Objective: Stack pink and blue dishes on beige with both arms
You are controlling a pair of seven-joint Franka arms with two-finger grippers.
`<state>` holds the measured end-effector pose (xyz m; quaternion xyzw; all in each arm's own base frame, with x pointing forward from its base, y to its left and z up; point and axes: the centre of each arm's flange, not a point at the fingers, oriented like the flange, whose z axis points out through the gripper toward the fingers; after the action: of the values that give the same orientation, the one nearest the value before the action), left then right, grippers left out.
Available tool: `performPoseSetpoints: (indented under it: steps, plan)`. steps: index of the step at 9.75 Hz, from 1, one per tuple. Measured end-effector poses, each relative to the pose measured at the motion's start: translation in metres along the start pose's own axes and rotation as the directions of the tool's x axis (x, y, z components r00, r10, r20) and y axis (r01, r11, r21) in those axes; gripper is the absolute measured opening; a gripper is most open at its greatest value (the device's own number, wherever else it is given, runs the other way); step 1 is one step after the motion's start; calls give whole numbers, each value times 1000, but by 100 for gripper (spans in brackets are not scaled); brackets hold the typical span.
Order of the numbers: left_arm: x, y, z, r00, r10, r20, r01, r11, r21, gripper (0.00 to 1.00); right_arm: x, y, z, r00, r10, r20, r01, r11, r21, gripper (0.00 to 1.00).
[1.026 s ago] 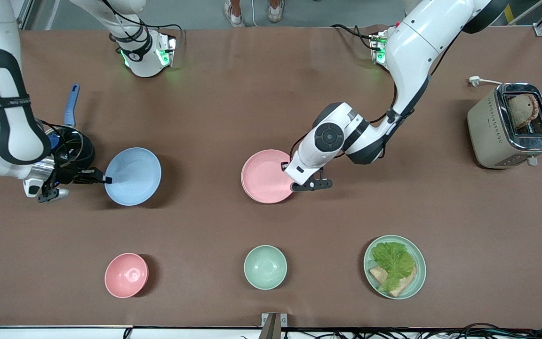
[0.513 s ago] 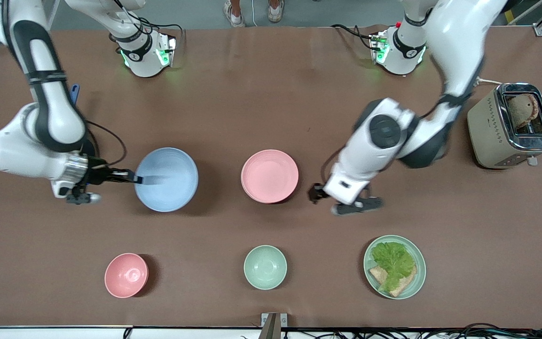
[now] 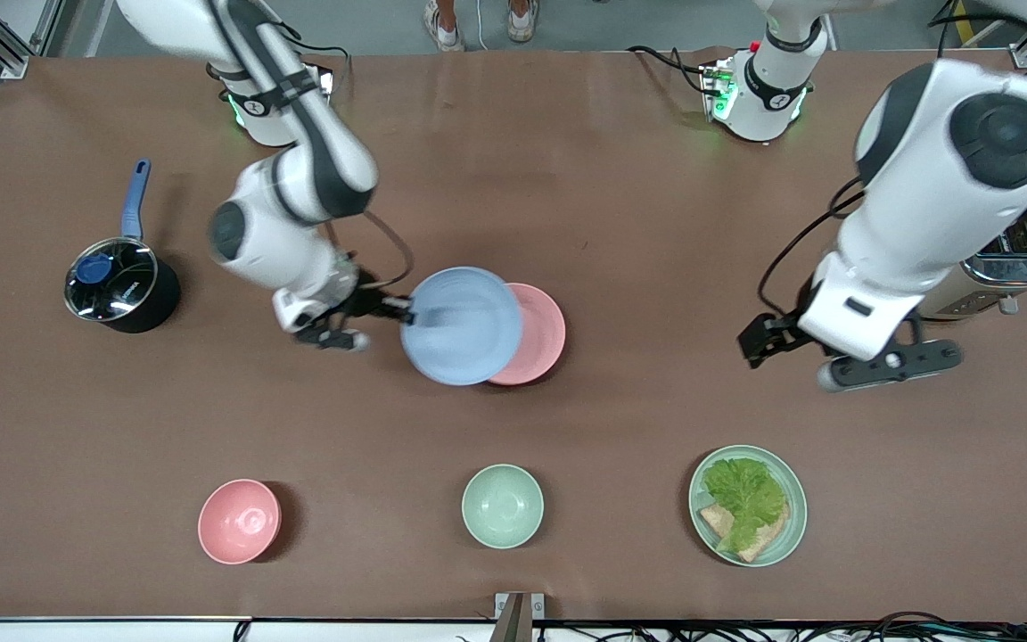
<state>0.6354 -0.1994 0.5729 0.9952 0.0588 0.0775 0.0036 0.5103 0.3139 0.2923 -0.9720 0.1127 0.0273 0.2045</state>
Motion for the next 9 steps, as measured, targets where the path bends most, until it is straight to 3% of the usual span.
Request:
performPoseSetpoints:
  steps: [3, 5, 9]
  plan:
    - [-15, -37, -64, 996, 94, -2, -94, 996, 8, 100, -29, -8, 44, 999, -6, -47, 5, 1000, -28, 5]
    - [-34, -82, -104, 991, 117, 70, -114, 992, -45, 100, -24, -3, 51, 997, 1, -77, -3, 1000, -30, 5]
    - [-79, -116, -125, 978, 142, 153, -140, 990, -24, 100, -31, -7, 67, 995, 19, -93, -20, 1000, -15, 6]
